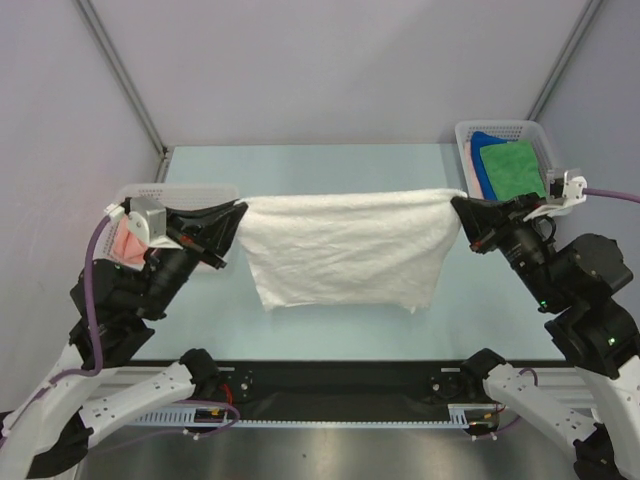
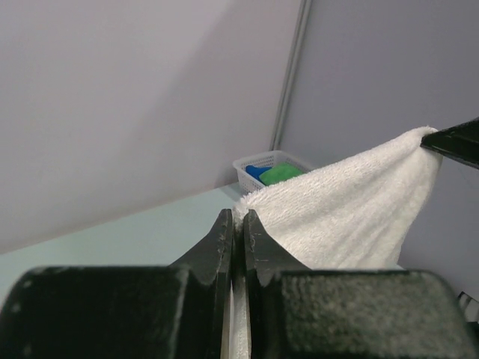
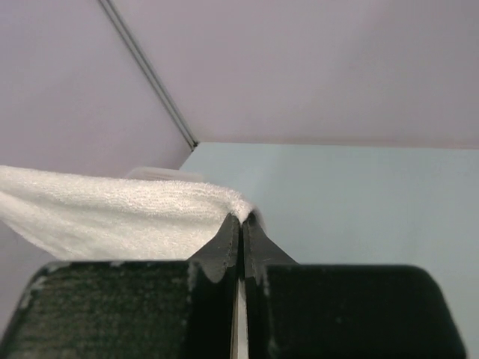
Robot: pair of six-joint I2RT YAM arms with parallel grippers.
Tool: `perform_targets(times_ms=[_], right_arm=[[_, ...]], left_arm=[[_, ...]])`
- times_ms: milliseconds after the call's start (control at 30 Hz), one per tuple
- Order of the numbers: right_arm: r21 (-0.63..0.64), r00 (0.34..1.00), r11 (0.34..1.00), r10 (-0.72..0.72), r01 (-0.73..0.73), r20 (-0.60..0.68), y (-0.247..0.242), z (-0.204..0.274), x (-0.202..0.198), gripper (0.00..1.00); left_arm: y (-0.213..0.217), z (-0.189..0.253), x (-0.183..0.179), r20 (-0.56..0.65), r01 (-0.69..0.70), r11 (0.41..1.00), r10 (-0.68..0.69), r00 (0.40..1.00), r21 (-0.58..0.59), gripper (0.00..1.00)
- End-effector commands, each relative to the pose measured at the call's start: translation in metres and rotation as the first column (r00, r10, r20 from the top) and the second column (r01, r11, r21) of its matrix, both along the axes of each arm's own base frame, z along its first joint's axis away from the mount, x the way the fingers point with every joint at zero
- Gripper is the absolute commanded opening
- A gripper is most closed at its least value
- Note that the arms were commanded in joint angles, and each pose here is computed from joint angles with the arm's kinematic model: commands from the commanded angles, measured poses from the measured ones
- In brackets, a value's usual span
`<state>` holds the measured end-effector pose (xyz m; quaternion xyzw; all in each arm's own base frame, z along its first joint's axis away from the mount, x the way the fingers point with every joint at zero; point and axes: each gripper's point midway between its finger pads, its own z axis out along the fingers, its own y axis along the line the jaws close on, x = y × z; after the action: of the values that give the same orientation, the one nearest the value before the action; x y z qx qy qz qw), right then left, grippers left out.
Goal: Fold and stack the towels
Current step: Fold the towel
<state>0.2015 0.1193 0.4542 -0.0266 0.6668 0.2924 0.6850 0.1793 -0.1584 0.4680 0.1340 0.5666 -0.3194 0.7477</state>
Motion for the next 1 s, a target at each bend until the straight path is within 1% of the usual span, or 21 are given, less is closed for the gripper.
perform_targets(times_ms=[0,67,267,300,333,400,433,467,500,533,567,600,633,667,700,733,767,800,833,867,967], right_arm=[[-0.002,1.000,1.000,0.024,-0.024,0.015,-0.001,0.017,-0.009,0.00],[-0.009,1.000,1.000,0.025,-0.025,-0.007,0.001,0.018,-0.006,0.00],[-0.106,0.986,0.994,-0.037,0.019,-0.164,0.023,-0.036,0.047,0.00],[-0.117,0.983,0.993,-0.047,0.027,-0.177,0.025,-0.042,0.054,0.00],[-0.138,0.975,0.990,-0.061,0.031,-0.213,0.031,-0.057,0.071,0.00],[-0.147,0.962,0.989,-0.072,0.033,-0.265,0.028,-0.080,0.095,0.00],[-0.138,0.956,0.990,-0.069,0.030,-0.285,0.032,-0.093,0.115,0.00],[-0.121,0.939,0.992,-0.024,-0.019,-0.342,0.038,-0.117,0.126,0.00],[-0.111,0.930,0.994,-0.026,-0.016,-0.366,0.035,-0.130,0.139,0.00],[-0.093,0.935,0.995,-0.053,0.022,-0.350,0.024,-0.133,0.160,0.00],[-0.093,0.903,0.996,-0.046,0.006,-0.427,0.028,-0.169,0.181,0.00],[-0.090,0.897,0.996,-0.049,0.011,-0.439,0.026,-0.180,0.194,0.00],[-0.080,0.904,0.996,-0.070,0.040,-0.422,0.018,-0.186,0.215,0.00],[-0.084,0.883,0.995,-0.080,0.046,-0.463,0.018,-0.212,0.234,0.00],[-0.072,0.880,0.996,-0.077,0.048,-0.469,0.017,-0.224,0.248,0.00],[-0.046,0.894,0.997,-0.079,0.065,-0.441,0.013,-0.222,0.268,0.00],[-0.048,0.867,0.997,-0.081,0.066,-0.493,0.013,-0.254,0.284,0.00],[-0.028,0.884,0.996,-0.086,0.083,-0.459,0.013,-0.247,0.301,0.00],[-0.025,0.885,0.996,-0.091,0.090,-0.457,0.011,-0.253,0.311,0.00],[-0.034,0.862,0.995,-0.097,0.092,-0.498,0.012,-0.280,0.323,0.00],[-0.023,0.868,0.994,-0.108,0.110,-0.484,0.014,-0.285,0.344,0.00]], left_arm=[[0.000,0.007,-0.003,-0.013,0.011,1.000,-0.011,1.000,0.027,0.00],[-0.003,0.004,0.001,-0.075,0.007,1.000,-0.007,0.997,0.008,0.00],[-0.029,-0.043,0.049,-0.274,-0.077,0.990,0.107,0.956,0.119,0.00],[-0.025,-0.051,0.065,-0.303,-0.111,0.986,0.145,0.942,0.128,0.00],[-0.040,-0.066,0.075,-0.350,-0.052,0.989,0.099,0.932,0.139,0.00],[-0.035,-0.090,0.107,-0.429,-0.083,0.990,0.124,0.895,0.114,0.00],[-0.045,-0.109,0.127,-0.468,-0.063,0.990,0.115,0.876,0.126,0.00],[-0.048,-0.119,0.139,-0.488,-0.057,0.990,0.112,0.865,0.126,0.00],[-0.043,-0.130,0.156,-0.511,-0.076,0.988,0.133,0.849,0.131,0.00],[-0.048,-0.137,0.172,-0.513,-0.074,0.990,0.128,0.849,0.123,0.00],[-0.055,-0.164,0.193,-0.554,-0.061,0.988,0.131,0.822,0.142,0.00],[-0.052,-0.172,0.211,-0.564,-0.078,0.986,0.147,0.813,0.144,0.00],[-0.055,-0.172,0.229,-0.540,-0.086,0.988,0.144,0.829,0.132,0.00],[-0.053,-0.207,0.254,-0.590,-0.100,0.981,0.180,0.787,0.165,0.00],[-0.057,-0.194,0.273,-0.556,-0.102,0.985,0.162,0.815,0.137,0.00],[-0.057,-0.201,0.287,-0.554,-0.103,0.983,0.170,0.815,0.149,0.00],[-0.053,-0.238,0.311,-0.599,-0.122,0.974,0.213,0.772,0.190,0.00],[-0.054,-0.224,0.328,-0.569,-0.135,0.975,0.214,0.794,0.178,0.00],[-0.054,-0.235,0.341,-0.574,-0.134,0.973,0.220,0.789,0.188,0.00],[-0.049,-0.258,0.356,-0.601,-0.139,0.969,0.236,0.764,0.203,0.00],[-0.043,-0.263,0.381,-0.577,-0.176,0.958,0.277,0.768,0.226,0.00]])
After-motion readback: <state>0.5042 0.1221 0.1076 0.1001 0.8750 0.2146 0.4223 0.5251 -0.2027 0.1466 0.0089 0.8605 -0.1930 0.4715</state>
